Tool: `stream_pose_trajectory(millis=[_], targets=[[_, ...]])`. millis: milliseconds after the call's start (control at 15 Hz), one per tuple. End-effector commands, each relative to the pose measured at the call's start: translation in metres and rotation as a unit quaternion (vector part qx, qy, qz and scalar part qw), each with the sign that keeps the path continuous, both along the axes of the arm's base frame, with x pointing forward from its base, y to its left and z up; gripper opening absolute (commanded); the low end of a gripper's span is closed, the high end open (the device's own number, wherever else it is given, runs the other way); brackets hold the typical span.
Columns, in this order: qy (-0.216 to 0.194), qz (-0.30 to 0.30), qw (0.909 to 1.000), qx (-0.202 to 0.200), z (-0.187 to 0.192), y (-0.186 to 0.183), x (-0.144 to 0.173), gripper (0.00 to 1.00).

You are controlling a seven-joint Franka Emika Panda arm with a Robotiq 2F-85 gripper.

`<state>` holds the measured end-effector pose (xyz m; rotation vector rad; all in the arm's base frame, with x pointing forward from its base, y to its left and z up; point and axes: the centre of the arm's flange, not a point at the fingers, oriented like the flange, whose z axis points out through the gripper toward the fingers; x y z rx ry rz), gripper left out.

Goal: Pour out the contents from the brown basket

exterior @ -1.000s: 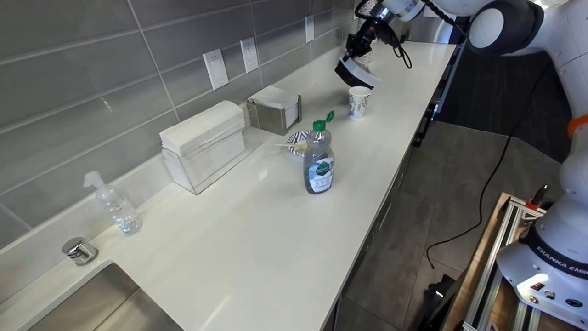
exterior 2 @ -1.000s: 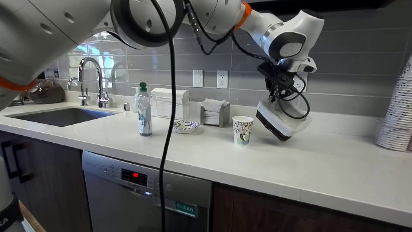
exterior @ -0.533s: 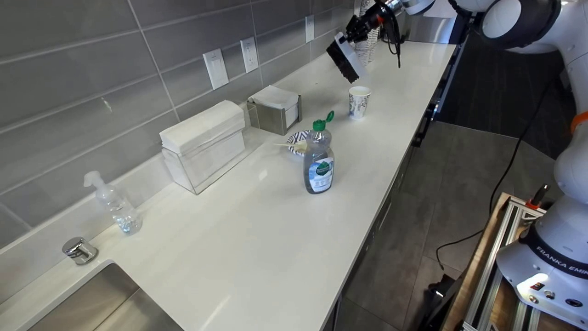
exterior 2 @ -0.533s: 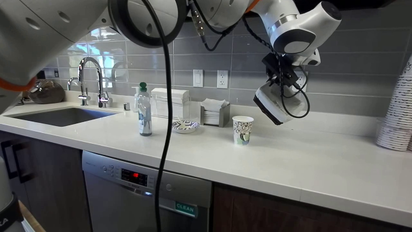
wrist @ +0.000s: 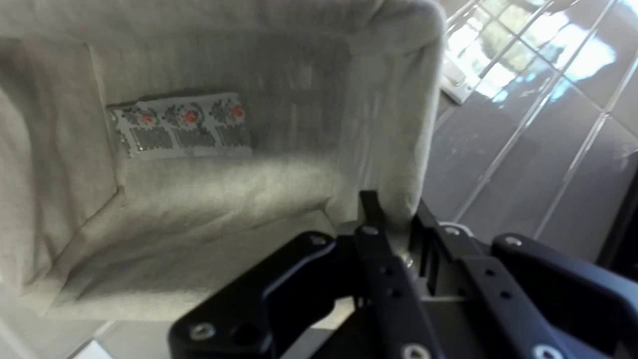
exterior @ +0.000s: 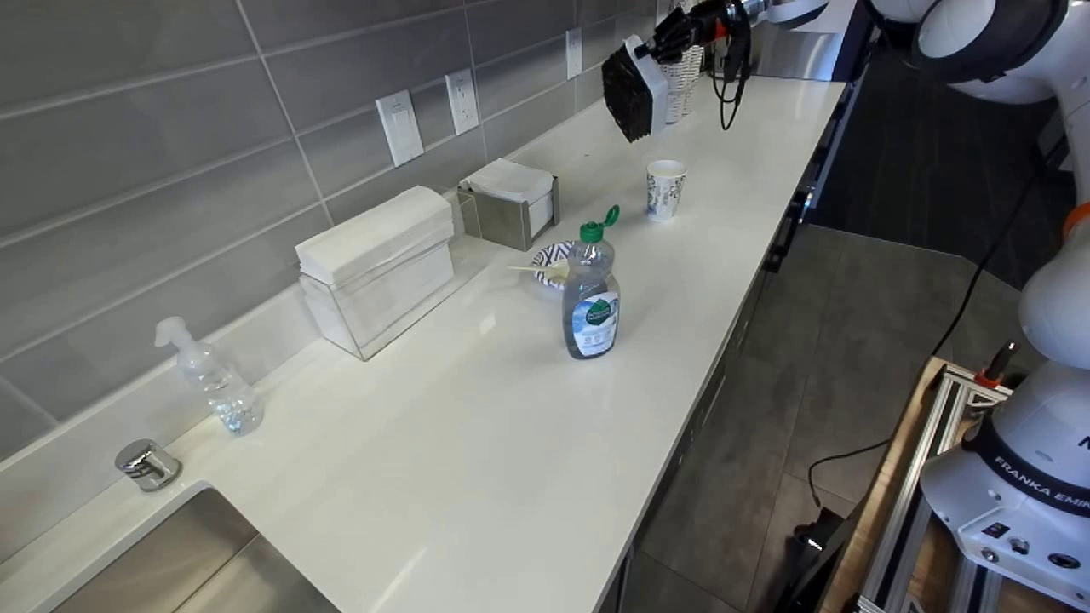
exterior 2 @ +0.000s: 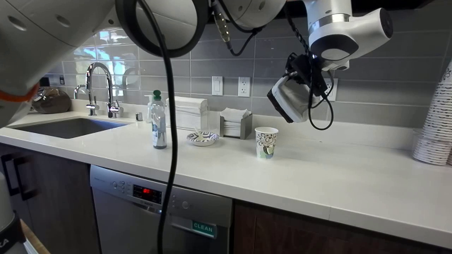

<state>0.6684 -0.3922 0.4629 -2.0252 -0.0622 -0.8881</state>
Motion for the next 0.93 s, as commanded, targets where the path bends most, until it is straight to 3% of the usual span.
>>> stream_pose_trajectory(millis=[0, 467, 867], targets=[[-0.053, 0.065, 0.9953, 0.049, -0.005, -0.007, -0.002, 0.04], [-0.143, 0.153, 0.9690, 0.131, -0.012, -0.011, -0.012, 0.04], [-0.208, 0.206, 0.9314, 0.216, -0.022, -0.015, -0.016, 0.04]])
